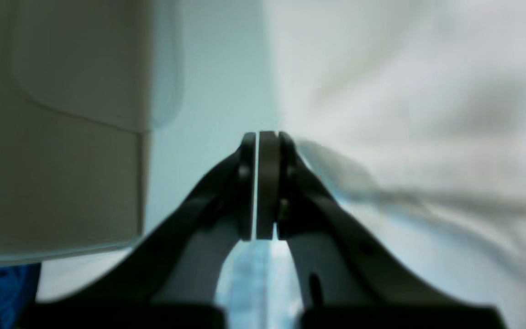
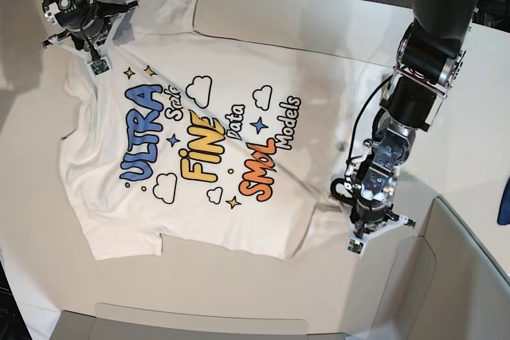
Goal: Layout the t-shirt on the table in an organized manner, then fold the t-shirt properly
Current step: 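Release the left gripper and move it to the shirt's hem corner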
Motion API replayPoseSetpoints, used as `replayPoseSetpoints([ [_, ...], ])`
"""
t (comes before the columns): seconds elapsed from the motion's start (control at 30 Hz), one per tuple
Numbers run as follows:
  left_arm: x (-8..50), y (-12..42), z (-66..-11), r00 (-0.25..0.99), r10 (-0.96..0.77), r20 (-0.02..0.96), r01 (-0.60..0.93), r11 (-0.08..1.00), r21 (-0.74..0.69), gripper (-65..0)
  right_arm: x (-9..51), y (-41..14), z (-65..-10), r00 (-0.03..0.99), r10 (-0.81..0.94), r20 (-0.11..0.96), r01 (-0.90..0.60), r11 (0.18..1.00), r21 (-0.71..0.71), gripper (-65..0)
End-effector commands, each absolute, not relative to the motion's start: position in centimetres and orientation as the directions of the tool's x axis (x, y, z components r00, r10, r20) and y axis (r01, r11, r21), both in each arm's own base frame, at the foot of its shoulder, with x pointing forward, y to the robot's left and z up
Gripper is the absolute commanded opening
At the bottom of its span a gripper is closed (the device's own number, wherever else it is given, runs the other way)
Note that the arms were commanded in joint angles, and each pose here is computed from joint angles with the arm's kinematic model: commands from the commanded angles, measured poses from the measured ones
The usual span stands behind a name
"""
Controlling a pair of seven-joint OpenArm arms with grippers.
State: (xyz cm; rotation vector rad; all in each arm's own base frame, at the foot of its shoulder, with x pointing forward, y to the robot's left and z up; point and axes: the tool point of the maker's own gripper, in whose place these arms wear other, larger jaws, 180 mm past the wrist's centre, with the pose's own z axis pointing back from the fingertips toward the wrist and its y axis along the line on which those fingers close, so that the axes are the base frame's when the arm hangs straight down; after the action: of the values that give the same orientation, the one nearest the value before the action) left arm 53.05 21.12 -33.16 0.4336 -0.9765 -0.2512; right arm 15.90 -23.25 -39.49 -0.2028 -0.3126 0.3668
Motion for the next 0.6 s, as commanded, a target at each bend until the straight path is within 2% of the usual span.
replayPoseSetpoints([
  [0.0, 55.3, 22.7, -28.4, 0.463, -0.380, 0.801, -0.069, 0.885, 0.460, -65.0, 13.7, -23.2, -40.4, 0.909, 0.376, 0.180, -0.337, 0.917, -0.213, -65.0],
  [0.2, 55.5, 27.9, -25.0, 0.431, -0.179, 0.884, -0.248, 0.919, 0.307, -65.0, 13.5, -23.1, -40.4, 0.910, 0.375, 0.180, -0.337, 0.918, -0.209, -65.0],
  [0.27, 55.3, 27.8, -24.7, 0.417, -0.124, 0.900, -0.239, 0.941, 0.241, -65.0, 13.6, -23.1, -40.4, 0.909, 0.374, 0.183, -0.336, 0.918, -0.208, -65.0],
  [0.37, 53.0, 24.0, -27.8, 0.486, -0.078, 0.870, -0.046, 0.992, 0.115, -65.0, 13.8, -23.1, -40.3, 0.908, 0.374, 0.188, -0.335, 0.918, -0.210, -65.0],
  [0.47, 51.0, 18.5, -28.9, 0.512, -0.075, 0.856, 0.190, 0.982, -0.027, -65.0, 13.8, -23.1, -40.3, 0.908, 0.374, 0.189, -0.335, 0.918, -0.210, -65.0],
  [0.57, 50.3, 15.1, -29.3, 0.527, -0.069, 0.847, 0.292, 0.951, -0.104, -65.0, 13.8, -23.1, -40.3, 0.908, 0.374, 0.189, -0.335, 0.918, -0.210, -65.0],
])
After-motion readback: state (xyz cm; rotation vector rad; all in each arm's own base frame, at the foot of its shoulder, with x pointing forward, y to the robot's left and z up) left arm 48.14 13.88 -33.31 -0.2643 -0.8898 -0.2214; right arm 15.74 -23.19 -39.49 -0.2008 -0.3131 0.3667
